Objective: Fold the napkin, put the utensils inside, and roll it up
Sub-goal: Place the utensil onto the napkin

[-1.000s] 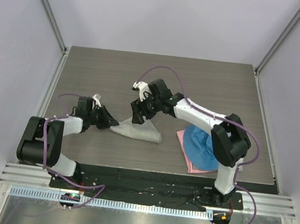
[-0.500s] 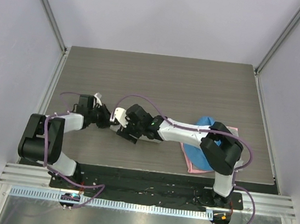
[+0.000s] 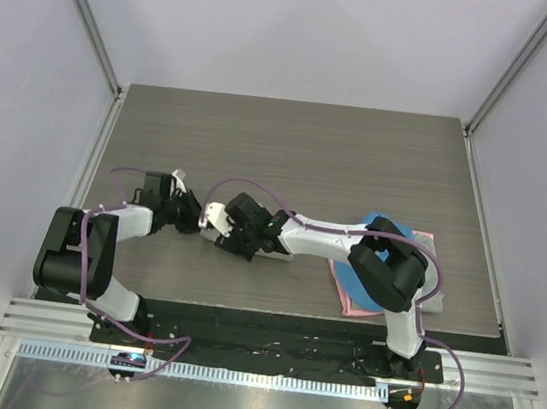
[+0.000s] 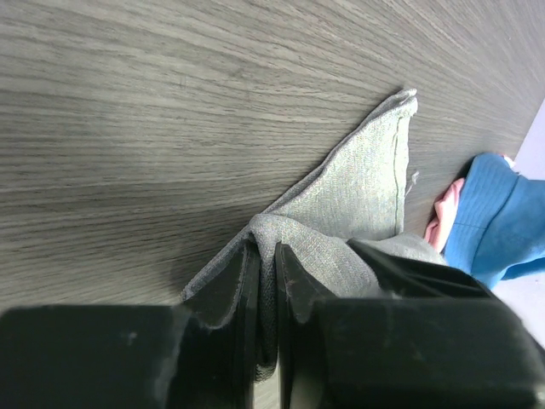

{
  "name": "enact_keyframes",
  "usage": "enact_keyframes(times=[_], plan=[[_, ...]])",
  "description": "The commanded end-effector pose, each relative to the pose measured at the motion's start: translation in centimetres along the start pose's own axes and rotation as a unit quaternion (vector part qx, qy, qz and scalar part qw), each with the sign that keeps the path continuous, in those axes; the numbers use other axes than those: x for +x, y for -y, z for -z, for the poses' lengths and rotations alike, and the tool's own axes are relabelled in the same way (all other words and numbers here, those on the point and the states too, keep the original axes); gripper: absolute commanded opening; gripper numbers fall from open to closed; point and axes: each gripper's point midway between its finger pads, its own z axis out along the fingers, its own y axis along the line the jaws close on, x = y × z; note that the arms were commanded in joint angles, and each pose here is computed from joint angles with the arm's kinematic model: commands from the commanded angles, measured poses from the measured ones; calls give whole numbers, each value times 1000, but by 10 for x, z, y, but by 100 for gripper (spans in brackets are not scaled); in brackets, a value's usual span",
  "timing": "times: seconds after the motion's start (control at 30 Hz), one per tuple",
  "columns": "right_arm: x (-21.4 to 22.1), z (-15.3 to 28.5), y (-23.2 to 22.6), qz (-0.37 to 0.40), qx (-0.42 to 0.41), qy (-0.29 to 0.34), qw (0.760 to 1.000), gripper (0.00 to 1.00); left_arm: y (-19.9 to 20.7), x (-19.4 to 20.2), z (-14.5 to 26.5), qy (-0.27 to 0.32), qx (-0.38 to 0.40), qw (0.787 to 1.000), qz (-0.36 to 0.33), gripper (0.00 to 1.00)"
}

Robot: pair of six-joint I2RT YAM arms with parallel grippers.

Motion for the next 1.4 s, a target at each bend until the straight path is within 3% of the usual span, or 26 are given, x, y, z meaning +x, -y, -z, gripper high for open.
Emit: enact_keyframes(times=[0.0,0.03,0.1,0.2,0.4,0.6,0.83,1.07,1.2,1.37], plan=[[-2,-6,-7,-33,-54,-11,998,51,5,-11,2,14,0,1000,-17,26],[2,-3,-16,-48,-89,-20,995,44,4,-12,3,19,-3,1000,-19,32],[-7,-1,-15,-70,-124,-18,990,38,6,-20,7,38,-9,999,-29,49],[-17,8,-28,-112,-202,-25,973,33,9,-29,13,60,-17,997,-42,61],[-22,21,-35,-207,-318,-39,924,32,10,-33,25,96,-17,993,-66,66],[-23,26,-31,-290,-388,-32,874,31,15,-27,34,111,1,991,-81,66],[-15,16,-21,-348,-422,-32,836,30,18,-9,28,92,37,992,-80,66],[-5,6,-21,-368,-435,-35,821,29,27,-1,17,81,65,989,-103,64],[1,0,-18,-377,-434,-37,818,29,25,-1,11,82,67,989,-103,55],[2,1,-9,-381,-411,-37,827,35,20,1,6,79,63,990,-100,34]])
